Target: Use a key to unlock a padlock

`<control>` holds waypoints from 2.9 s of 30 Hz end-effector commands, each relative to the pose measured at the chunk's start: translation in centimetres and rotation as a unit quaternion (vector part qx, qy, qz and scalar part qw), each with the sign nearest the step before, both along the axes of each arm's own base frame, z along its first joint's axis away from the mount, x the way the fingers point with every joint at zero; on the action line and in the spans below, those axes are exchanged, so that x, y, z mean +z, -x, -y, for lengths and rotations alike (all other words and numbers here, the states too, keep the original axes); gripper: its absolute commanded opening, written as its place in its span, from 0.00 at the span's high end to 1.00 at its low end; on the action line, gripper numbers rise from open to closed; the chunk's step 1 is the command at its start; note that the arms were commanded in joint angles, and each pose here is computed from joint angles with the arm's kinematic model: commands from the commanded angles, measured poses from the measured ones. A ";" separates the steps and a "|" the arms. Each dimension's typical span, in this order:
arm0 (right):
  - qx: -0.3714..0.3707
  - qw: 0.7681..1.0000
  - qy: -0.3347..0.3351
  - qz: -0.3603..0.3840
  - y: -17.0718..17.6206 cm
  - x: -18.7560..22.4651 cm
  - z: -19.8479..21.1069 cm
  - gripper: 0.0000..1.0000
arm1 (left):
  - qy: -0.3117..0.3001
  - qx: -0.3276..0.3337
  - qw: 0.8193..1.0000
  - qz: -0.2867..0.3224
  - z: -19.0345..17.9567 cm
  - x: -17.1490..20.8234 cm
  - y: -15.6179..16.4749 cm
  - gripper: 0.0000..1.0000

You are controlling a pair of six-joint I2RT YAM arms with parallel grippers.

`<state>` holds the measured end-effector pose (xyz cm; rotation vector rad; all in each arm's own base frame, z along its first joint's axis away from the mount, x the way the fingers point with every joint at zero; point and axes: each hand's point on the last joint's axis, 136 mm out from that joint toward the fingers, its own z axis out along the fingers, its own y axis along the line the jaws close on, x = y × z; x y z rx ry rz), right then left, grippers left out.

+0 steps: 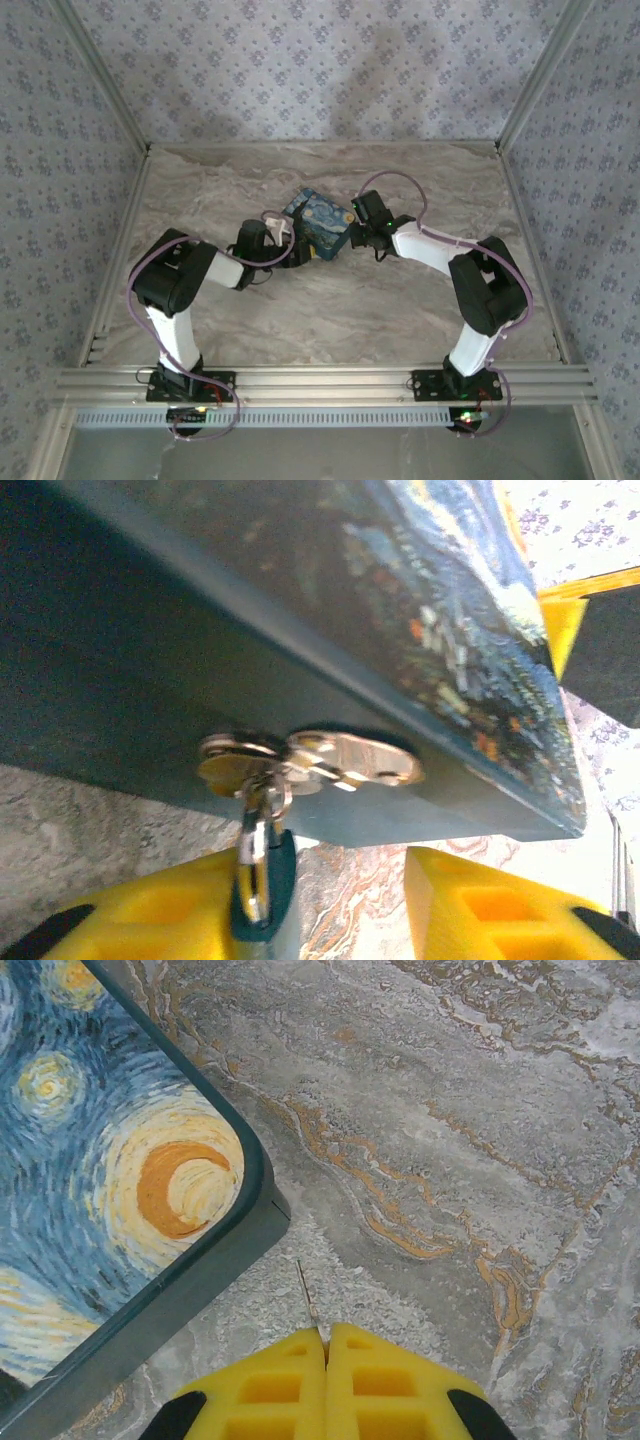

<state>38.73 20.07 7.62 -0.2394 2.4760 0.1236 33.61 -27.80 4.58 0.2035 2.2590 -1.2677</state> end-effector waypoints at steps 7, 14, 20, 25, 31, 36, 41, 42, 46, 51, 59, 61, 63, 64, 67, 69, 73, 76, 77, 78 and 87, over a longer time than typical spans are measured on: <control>0.001 1.000 -0.007 0.004 -0.5 0.2 -0.7 1.00 | -0.019 -0.002 0.997 -0.080 -1.0 -3.1 1.0 0.62; 0.006 1.000 -0.004 0.003 -0.5 0.1 -0.9 1.00 | -0.023 0.015 0.996 -0.084 -2.1 -3.0 0.7 0.64; 0.010 1.000 -0.004 0.002 -0.3 -0.1 -1.1 1.00 | -0.018 0.018 0.995 -0.095 -2.4 -3.1 0.4 0.70; 0.012 1.000 -0.005 0.004 -0.3 -0.1 -1.2 1.00 | -0.016 0.013 0.995 -0.098 -2.2 -3.1 0.4 0.78; 0.011 1.000 -0.003 0.002 0.0 -0.3 -1.1 1.00 | -0.013 0.007 0.995 -0.101 -2.0 -2.8 0.3 0.86; 0.008 1.000 -0.003 0.001 0.0 -0.5 -1.0 1.00 | -0.005 0.003 0.994 -0.107 -1.7 -2.4 0.4 0.90; -0.001 1.000 -0.010 0.007 -1.1 0.0 -0.9 1.00 | -0.001 -0.003 0.994 -0.113 -1.2 -2.3 1.0 0.91; -0.002 1.000 -0.009 0.008 -1.4 0.2 -0.9 1.00 | 0.000 -0.005 0.993 -0.115 -0.9 -2.4 1.3 0.91; -0.007 1.000 -0.007 0.009 -2.6 0.4 -0.4 1.00 | 0.012 -0.013 0.993 -0.119 0.4 -2.2 2.3 0.91; -0.007 1.000 -0.006 0.009 -3.8 0.1 0.1 1.00 | 0.014 -0.020 0.992 -0.126 1.9 -2.7 3.4 0.91; 0.000 1.000 -0.008 0.021 -6.4 1.3 0.5 1.00 | 0.038 -0.017 0.989 -0.143 5.2 -2.7 4.6 0.91; 0.001 1.000 -0.008 0.022 -6.4 1.4 0.8 1.00 | 0.046 -0.007 0.989 -0.141 5.6 -2.3 4.5 0.90; 0.000 1.000 -0.006 0.021 -6.1 1.6 1.4 1.00 | 0.052 0.004 0.988 -0.145 5.9 -2.0 4.4 0.90; -0.002 1.000 -0.005 0.022 -5.8 1.9 1.8 1.00 | 0.055 0.010 0.988 -0.147 6.0 -1.8 4.2 0.90; -0.012 0.999 -0.003 0.029 -5.1 3.0 3.1 1.00 | 0.060 0.019 0.987 -0.146 6.4 -1.0 3.9 0.90; -0.018 1.000 0.001 0.024 -3.8 2.8 4.2 1.00 | 0.062 0.021 0.987 -0.145 6.8 -0.3 3.8 0.90; -0.033 0.999 -0.017 0.039 -1.8 4.4 5.7 1.00 | 0.073 0.021 0.987 -0.140 7.4 1.0 3.4 0.90; -0.040 0.997 -0.050 0.050 0.0 5.7 6.3 1.00 | 0.086 0.023 0.986 -0.139 7.8 1.8 3.1 0.90; -0.038 0.996 -0.062 0.056 0.6 6.3 6.5 1.00 | 0.088 0.026 0.986 -0.140 7.9 2.0 3.0 0.90; -0.033 0.995 -0.071 0.057 1.2 6.6 6.5 1.00 | 0.091 0.026 0.986 -0.139 8.0 2.2 2.9 0.90; 0.004 0.967 -0.235 0.095 6.1 11.7 5.8 1.00 | 0.128 0.028 0.984 -0.124 9.0 5.3 1.9 0.90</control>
